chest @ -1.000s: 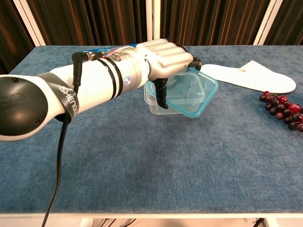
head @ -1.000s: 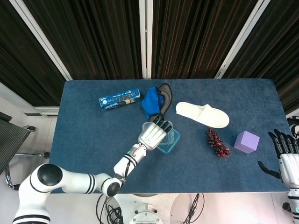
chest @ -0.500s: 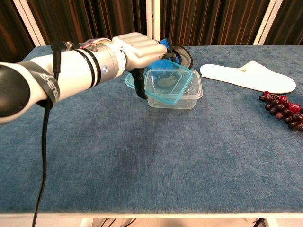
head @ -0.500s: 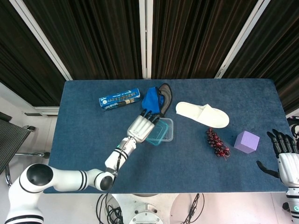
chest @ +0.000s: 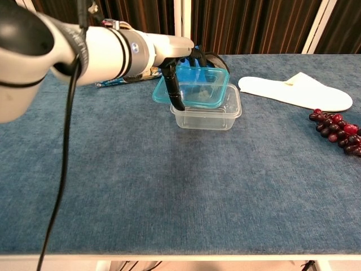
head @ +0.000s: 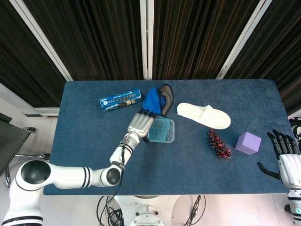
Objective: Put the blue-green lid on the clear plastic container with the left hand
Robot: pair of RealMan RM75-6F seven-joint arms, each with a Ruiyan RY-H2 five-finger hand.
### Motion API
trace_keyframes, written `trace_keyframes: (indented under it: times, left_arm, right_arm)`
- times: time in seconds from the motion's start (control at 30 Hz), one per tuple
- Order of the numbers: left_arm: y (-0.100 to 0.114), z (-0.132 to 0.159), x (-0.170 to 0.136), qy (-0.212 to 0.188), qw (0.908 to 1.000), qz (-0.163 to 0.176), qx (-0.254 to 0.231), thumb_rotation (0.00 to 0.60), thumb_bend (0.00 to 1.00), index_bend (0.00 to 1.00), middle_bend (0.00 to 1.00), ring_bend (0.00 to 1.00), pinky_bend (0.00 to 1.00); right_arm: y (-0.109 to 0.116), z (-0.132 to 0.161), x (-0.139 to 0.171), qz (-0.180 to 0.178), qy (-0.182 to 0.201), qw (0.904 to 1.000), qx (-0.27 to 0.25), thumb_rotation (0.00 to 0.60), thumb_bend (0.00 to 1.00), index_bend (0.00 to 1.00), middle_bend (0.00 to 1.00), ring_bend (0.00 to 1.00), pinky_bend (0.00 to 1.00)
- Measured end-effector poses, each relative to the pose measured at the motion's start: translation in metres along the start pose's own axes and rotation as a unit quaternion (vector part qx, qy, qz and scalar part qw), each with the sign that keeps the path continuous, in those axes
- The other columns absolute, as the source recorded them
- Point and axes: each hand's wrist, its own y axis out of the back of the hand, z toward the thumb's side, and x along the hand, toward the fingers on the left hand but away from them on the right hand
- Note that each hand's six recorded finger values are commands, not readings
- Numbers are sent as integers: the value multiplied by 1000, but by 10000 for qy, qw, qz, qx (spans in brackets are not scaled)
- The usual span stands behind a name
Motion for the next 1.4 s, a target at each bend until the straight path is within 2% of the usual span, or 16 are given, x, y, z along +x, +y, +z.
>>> trace_keyframes:
  times: [0.23,0.33,0.5,0.67,1.0,1.23,1.4]
  left_arm:
    - [5,8,5,650,9973,-338,-109,600,126,313,205,70,119]
    - [10,20,4,814,9961,-341,-96,600,126,314,206,70,121]
    - [14,41,2,864,9956,-320,-176,600,124,314,206,44,122]
    - [6,57,2,843,9950,-444,-308,600,115,314,206,33,122]
    - [-1,68,17,1124,9922,-410,-344,600,100,314,192,10,123]
    - [-2,70,19,1209,9916,-451,-94,600,92,312,188,0,122]
    - [-1,71,20,1173,9920,-467,-87,600,93,308,185,0,117]
  right_arm:
    - [1,2,-1,10,60,10000,-6,600,124,0,0,0,0]
    - [0,3,-2,23,107,9999,-18,600,124,0,0,0,0]
    - [0,2,0,17,124,9999,-39,600,125,0,0,0,0]
    - [0,-1,3,21,106,9999,-49,600,124,0,0,0,0]
    - [1,-9,10,36,22,10000,-54,600,124,0,0,0,0]
    - [1,-9,9,37,28,10000,-70,600,124,0,0,0,0]
    - [0,-10,9,50,7,10000,-70,600,124,0,0,0,0]
